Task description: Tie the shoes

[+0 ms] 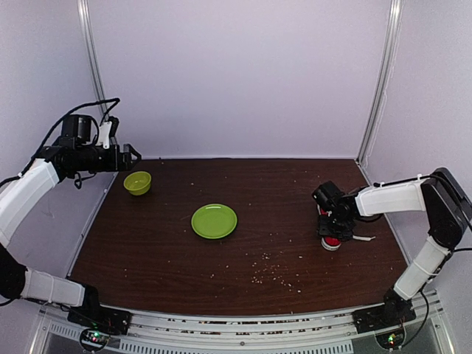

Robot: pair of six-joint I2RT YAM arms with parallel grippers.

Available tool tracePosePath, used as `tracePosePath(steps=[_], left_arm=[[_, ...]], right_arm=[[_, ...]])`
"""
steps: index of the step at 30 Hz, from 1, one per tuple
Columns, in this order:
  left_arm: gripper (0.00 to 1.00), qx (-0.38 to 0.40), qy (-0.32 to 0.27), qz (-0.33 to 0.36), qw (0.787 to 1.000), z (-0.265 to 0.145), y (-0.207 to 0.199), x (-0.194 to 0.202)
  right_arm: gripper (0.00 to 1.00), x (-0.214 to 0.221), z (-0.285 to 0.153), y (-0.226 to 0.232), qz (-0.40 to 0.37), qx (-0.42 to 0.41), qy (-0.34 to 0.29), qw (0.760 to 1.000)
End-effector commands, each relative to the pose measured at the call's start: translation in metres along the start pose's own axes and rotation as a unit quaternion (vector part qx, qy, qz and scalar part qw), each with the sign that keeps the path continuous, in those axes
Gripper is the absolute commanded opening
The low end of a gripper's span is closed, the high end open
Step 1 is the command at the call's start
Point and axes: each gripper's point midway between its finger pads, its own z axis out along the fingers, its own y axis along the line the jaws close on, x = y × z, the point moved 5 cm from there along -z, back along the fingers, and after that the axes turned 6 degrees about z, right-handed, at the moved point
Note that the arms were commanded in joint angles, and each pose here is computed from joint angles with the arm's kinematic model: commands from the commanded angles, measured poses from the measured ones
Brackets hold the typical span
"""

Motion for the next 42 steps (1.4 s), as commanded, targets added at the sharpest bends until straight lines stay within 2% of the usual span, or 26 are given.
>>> tracePosePath(steps=[1,5,17,20,22,25,27,31,37,42], left_arm=[[0.94,0.000,-0.013,0.001,1.000,-0.004,0.000,-0.009],[0.94,-0.007,-0.011,0.001,1.000,-0.003,0.003,-0.008],[0.94,-0.006,-0.003,-0.001,1.000,0.002,0.003,-0.005],[0.94,-0.004,-0.003,-0.001,1.000,0.002,0.003,-0.005],[0.94,-0.003,-0.002,-0.001,1.000,0.002,0.003,-0.005],[0.95,-0.007,-0.003,-0.001,1.000,0.001,0.003,-0.005],[0.95,-0.011,-0.003,0.000,1.000,0.001,0.004,-0.005],[0.95,-0.013,-0.006,0.002,1.000,-0.002,0.004,-0.005],[0.94,-0.026,-0.017,0.007,0.999,-0.008,0.006,-0.006],[0.94,-0.039,-0.017,0.009,0.999,-0.007,0.009,-0.005]], right_arm=[[0.65,0.014,-0.019,0.021,-0.021,-0.057,0.021,0.998],[0.60,0.043,-0.038,0.038,-0.040,-0.092,0.051,0.994],[0.61,0.157,-0.121,0.103,-0.104,-0.172,0.155,0.967],[0.63,0.172,-0.146,0.123,-0.116,-0.209,0.170,0.956],[0.70,0.175,-0.160,0.135,-0.125,-0.224,0.168,0.952],[0.86,0.168,-0.173,0.142,-0.137,-0.232,0.148,0.952],[0.93,0.154,-0.181,0.138,-0.140,-0.225,0.118,0.957],[0.97,0.108,-0.200,0.117,-0.129,-0.203,0.034,0.970],[0.94,0.060,-0.155,0.058,-0.049,-0.126,-0.024,0.991],[0.78,0.047,-0.106,0.033,0.018,-0.116,-0.022,0.993]])
